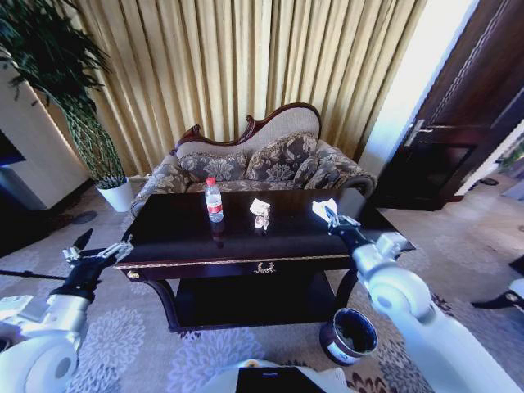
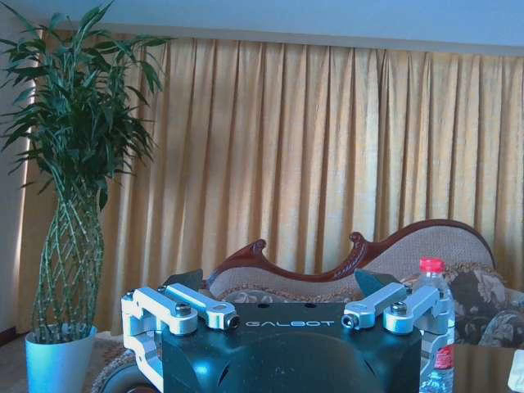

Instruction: Move to the front of the table and place the trash on the table into the trash bin.

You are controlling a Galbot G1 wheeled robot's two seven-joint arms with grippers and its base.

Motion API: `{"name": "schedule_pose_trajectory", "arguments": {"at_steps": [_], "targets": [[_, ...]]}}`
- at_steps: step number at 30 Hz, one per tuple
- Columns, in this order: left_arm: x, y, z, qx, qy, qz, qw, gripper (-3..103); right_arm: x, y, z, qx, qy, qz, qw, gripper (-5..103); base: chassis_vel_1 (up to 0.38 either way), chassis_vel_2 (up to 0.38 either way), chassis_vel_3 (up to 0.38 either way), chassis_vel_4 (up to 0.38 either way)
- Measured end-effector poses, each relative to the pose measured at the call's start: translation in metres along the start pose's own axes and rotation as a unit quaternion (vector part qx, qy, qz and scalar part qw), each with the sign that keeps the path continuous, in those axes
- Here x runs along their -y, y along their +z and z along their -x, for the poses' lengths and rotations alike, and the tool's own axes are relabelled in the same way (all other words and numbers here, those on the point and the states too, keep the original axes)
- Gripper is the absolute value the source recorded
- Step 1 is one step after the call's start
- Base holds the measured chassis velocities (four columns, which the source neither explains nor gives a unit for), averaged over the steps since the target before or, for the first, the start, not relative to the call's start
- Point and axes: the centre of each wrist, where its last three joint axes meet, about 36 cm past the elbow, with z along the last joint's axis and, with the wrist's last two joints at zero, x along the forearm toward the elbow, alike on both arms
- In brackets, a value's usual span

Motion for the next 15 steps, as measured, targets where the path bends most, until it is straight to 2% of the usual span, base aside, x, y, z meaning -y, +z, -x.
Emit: {"name": "schedule_pose_trajectory", "arguments": {"at_steps": [5, 15], "targets": [[0.002, -0.002, -0.002, -0.006, 0.001, -0.001, 1.0, 100, -0.007, -0.005, -0.029, 0.005, 0.018, -0.008, 1.0, 0, 0.0, 0.0, 0.0, 0.0], [0.004, -0.005, -0.005, -0.016, 0.005, 0.0, 0.9999, 100, -0.012, -0.006, -0.041, 0.003, 0.025, -0.007, 1.0, 0, 0.005, -0.004, -0.007, 0.006]]}}
